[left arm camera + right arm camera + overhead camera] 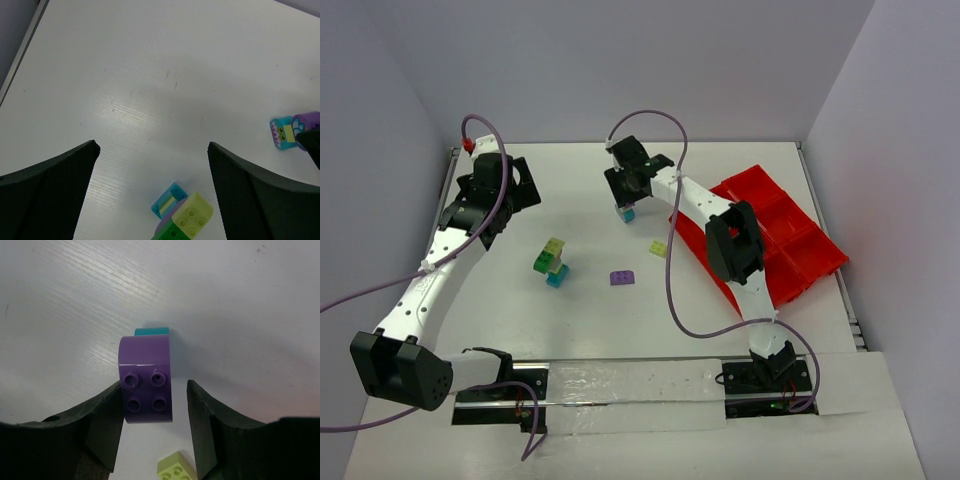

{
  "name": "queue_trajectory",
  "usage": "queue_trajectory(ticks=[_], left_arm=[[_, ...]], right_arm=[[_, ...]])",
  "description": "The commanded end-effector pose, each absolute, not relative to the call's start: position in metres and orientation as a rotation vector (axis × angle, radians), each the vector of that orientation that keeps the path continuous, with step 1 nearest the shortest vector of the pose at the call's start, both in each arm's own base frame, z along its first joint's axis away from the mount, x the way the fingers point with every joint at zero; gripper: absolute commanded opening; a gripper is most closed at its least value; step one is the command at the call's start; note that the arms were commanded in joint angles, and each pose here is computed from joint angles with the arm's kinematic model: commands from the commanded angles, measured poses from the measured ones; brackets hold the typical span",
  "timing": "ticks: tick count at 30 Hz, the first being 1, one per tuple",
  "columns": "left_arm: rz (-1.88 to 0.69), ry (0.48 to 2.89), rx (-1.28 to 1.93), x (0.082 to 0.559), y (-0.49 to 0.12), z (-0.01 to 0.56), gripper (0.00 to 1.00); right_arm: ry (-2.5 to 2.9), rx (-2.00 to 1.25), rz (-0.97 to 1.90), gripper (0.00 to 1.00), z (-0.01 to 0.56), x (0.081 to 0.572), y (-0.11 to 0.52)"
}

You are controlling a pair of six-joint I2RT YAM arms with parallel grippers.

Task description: Sort the legos into containers by color

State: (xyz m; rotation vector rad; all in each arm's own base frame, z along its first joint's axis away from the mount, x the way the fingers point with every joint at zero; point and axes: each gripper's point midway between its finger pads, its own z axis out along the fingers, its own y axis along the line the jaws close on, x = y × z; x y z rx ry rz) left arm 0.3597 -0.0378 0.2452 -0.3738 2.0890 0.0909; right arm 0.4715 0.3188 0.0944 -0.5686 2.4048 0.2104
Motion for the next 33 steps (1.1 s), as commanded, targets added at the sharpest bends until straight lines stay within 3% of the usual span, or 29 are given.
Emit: queue_trajectory(ticks=[1, 4, 6, 9, 14, 24, 33], left_arm=[[0.1, 2.048, -0.367, 0.359, -0.035, 0.262, 0.99], [0.101, 2.051, -0.368, 0.36, -0.035, 0.262, 0.99], [0.096, 2.051, -0.363, 0.361, -0.036, 0.262, 0.99], [0.083, 2.056, -0.355, 0.361, -0.038, 0.261, 0.99], [-0.019, 2.082, -0.313, 0.367, -0.057, 0.262, 0.99], [-0.687, 1.943, 0.238, 0.35, -0.167, 0.331, 0.99], [-1.228, 1.855, 0.199, 0.337, -0.212, 0.355, 0.99]], right_arm=[[2.359, -0.553, 0.232, 0.53, 0.11, 0.479, 0.328], [2.358, -0.545, 0.236, 0.42, 0.11, 0.479, 0.328], [2.347, -0.53, 0.247, 0.19, 0.117, 0.479, 0.329], [2.319, -0.51, 0.286, 0.01, 0.137, 0.476, 0.33], [2.274, -0.457, 0.433, 0.0, 0.188, 0.457, 0.324], [2.131, -0.325, 1.126, 0.0, 0.258, 0.379, 0.272], [1.88, -0.191, 1.496, 0.0, 0.307, 0.336, 0.253]])
